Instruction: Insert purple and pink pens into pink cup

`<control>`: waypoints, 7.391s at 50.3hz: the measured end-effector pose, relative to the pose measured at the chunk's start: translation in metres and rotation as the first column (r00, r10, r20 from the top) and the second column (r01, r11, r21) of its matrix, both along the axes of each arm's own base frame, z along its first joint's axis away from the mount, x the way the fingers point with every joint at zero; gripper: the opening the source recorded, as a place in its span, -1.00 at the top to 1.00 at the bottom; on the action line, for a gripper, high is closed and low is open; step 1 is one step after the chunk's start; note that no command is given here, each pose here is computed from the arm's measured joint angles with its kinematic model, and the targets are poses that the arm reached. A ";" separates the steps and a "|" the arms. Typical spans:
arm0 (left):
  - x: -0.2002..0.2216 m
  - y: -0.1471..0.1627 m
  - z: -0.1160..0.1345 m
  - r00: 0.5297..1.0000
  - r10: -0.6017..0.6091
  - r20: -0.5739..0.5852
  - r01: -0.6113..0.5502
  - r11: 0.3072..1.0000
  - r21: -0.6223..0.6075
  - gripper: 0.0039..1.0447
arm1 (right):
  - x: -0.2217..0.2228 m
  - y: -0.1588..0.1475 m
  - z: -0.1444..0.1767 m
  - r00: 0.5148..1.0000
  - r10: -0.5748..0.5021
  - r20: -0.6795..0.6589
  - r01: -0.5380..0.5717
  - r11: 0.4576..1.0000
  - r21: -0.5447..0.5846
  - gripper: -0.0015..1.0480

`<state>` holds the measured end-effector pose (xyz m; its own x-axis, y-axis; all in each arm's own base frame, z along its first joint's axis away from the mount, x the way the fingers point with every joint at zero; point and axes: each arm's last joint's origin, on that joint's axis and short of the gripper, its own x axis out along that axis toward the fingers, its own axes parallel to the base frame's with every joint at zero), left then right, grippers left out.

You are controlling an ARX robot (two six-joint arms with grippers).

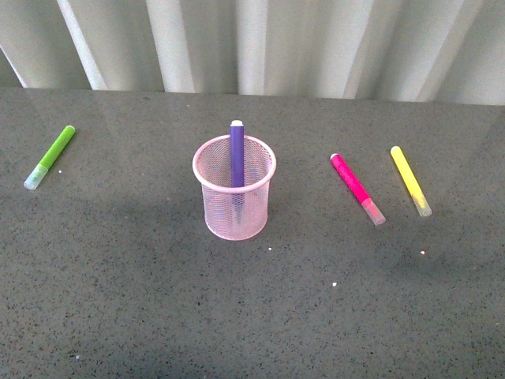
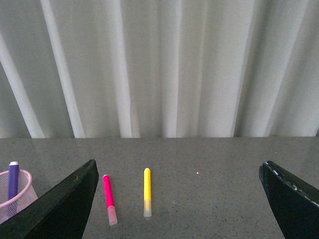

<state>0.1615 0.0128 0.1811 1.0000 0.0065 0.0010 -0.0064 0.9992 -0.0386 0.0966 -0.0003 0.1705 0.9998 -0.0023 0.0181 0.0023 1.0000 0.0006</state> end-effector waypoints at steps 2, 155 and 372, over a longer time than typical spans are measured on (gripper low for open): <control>-0.004 -0.004 -0.002 1.000 0.008 -0.001 -0.008 1.000 0.011 0.20 | 0.000 0.000 0.000 1.000 0.000 0.000 0.000 1.000 0.000 -0.87; -0.064 -0.013 -0.014 1.000 -0.005 0.006 0.005 0.999 0.034 -0.88 | 0.350 0.069 -0.041 0.678 0.023 -0.735 -0.168 0.978 -0.124 -0.87; -0.064 -0.013 -0.014 1.000 -0.005 0.007 0.005 0.999 0.034 -0.88 | 0.252 0.221 -0.094 0.858 0.496 -0.137 -0.479 0.867 0.140 -0.88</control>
